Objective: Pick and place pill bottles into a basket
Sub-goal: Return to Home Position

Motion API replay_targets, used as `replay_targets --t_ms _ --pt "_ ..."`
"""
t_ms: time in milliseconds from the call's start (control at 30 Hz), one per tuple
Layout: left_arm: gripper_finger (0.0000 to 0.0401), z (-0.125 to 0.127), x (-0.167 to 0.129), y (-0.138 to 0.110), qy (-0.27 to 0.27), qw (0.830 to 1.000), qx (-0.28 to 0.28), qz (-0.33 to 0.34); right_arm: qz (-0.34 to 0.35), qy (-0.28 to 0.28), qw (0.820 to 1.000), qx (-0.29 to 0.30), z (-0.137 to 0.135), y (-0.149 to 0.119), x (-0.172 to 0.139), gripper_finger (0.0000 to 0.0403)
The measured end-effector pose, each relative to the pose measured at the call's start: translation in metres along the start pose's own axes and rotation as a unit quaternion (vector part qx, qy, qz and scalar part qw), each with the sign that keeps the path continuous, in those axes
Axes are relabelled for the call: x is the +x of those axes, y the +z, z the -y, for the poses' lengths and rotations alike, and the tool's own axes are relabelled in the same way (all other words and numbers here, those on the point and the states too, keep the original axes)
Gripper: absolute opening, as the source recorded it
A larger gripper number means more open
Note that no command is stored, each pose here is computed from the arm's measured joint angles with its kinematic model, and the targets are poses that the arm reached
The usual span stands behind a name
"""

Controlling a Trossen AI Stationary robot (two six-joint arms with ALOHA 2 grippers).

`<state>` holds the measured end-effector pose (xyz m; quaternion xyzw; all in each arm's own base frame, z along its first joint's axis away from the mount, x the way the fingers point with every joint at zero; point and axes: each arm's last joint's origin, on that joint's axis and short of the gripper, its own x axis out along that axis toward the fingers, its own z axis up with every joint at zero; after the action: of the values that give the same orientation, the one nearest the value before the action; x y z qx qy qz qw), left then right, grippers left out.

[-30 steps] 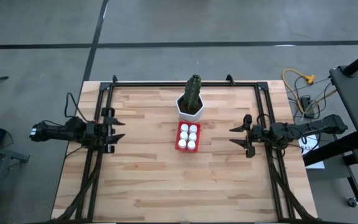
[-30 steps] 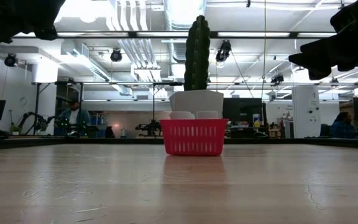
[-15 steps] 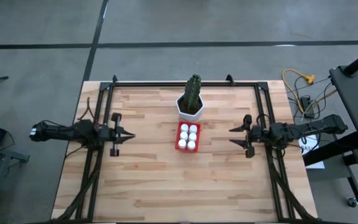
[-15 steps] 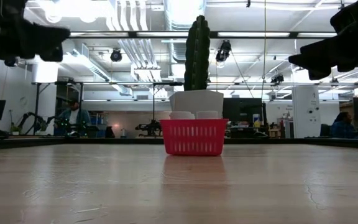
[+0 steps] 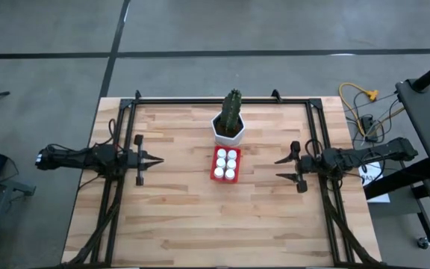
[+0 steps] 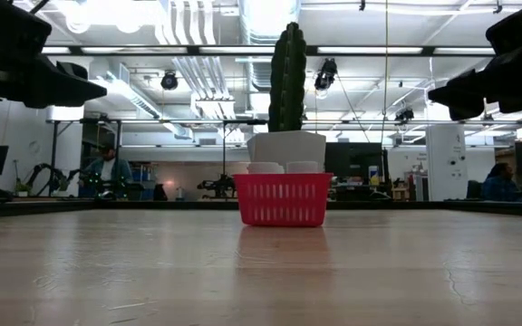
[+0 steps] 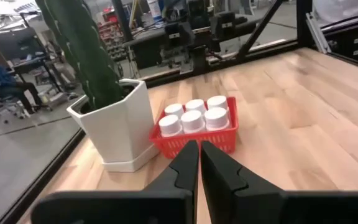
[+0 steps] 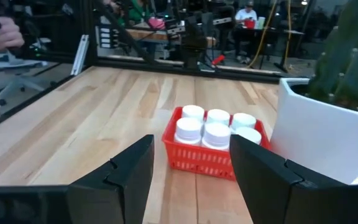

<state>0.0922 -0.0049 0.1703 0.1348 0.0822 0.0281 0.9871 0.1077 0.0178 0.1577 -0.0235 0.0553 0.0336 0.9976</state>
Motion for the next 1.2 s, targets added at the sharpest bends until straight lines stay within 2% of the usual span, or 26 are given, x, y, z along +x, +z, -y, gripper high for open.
replay_targets --t_ms 267,567,1200 --pt "0.0001 0.001 0.001 -0.001 -0.004 1.000 -0.001 -0.008 -0.009 0.002 1.000 -0.010 0.000 -0.002 0.000 0.0201" --pt "0.0001 0.002 0.005 -0.004 -0.008 1.000 0.002 -0.025 -0.048 0.002 0.999 0.021 -0.001 -0.009 0.003 0.0201" --pt "0.0001 0.004 0.011 -0.005 -0.009 1.000 0.002 -0.023 -0.051 0.001 0.998 0.032 -0.001 -0.009 0.003 0.0201"
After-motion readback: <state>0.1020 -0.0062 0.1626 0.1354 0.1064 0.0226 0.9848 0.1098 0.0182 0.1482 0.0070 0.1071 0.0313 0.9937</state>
